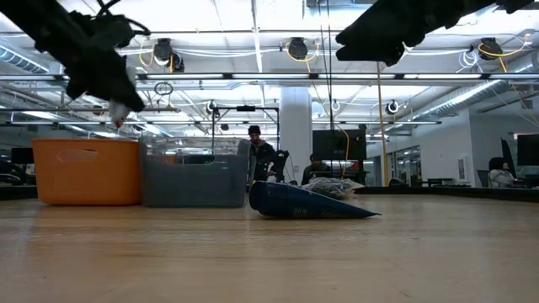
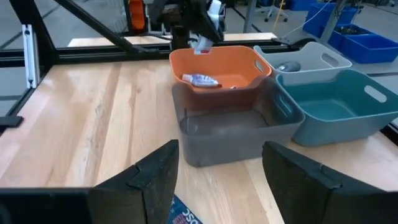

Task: Pick & Place Travel size toiletries
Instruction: Put the white toothpaste into the orange bin

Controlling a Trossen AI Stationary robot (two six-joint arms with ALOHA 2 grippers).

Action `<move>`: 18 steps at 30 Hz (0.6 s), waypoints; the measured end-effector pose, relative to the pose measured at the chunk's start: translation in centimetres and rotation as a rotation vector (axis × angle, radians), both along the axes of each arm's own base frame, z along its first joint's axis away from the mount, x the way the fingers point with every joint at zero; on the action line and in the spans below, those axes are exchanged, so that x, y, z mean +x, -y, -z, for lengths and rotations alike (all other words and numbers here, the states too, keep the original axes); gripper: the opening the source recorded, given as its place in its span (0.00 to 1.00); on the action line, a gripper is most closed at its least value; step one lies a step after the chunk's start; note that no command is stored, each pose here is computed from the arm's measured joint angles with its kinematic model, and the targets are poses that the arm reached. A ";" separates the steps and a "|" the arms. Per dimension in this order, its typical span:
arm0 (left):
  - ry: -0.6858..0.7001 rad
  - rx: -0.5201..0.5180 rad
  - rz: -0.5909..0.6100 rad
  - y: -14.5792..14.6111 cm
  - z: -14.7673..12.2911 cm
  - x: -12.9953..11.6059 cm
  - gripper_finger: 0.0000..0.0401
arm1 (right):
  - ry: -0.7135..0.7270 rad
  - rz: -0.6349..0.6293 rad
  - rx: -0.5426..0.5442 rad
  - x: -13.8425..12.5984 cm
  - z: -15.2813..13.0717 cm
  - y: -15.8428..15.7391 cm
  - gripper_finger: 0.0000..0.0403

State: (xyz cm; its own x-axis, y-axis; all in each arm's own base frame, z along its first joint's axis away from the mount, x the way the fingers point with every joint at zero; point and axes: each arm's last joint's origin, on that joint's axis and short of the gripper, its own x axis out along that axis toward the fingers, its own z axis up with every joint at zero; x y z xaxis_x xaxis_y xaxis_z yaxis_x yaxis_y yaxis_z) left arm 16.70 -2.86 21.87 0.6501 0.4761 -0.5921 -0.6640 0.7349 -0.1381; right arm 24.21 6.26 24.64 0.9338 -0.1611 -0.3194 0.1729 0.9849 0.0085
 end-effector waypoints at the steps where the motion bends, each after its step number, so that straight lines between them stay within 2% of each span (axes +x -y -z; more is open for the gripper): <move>1: -0.010 -0.022 -0.025 0.0 0.2 -0.2 0.03 | 0.003 0.001 0.001 0.0 0.0 0.0 0.54; 7: -0.176 -0.130 -0.155 -0.2 2.0 -1.4 0.03 | 0.008 0.006 0.002 0.1 0.0 0.1 0.54; 11: -0.184 -0.146 -0.193 -0.3 2.2 -1.5 0.04 | 0.012 0.012 0.024 0.1 0.0 0.1 0.53; 14: -0.162 -0.162 -0.211 -0.3 2.2 -1.4 0.11 | 0.013 0.012 0.027 0.1 0.0 0.1 0.54; 18: -0.156 -0.163 -0.226 -0.3 2.2 -1.4 0.27 | 0.011 0.010 0.019 0.1 0.0 0.1 0.53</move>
State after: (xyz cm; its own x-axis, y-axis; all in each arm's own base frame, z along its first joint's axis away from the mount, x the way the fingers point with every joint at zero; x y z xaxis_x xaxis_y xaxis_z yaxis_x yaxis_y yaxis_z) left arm 15.30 -2.54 19.66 0.4339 0.4891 -0.7567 -0.8304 0.5429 -0.1252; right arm 24.30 6.20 24.68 0.9358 -0.1640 -0.3122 0.1821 0.9828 0.0296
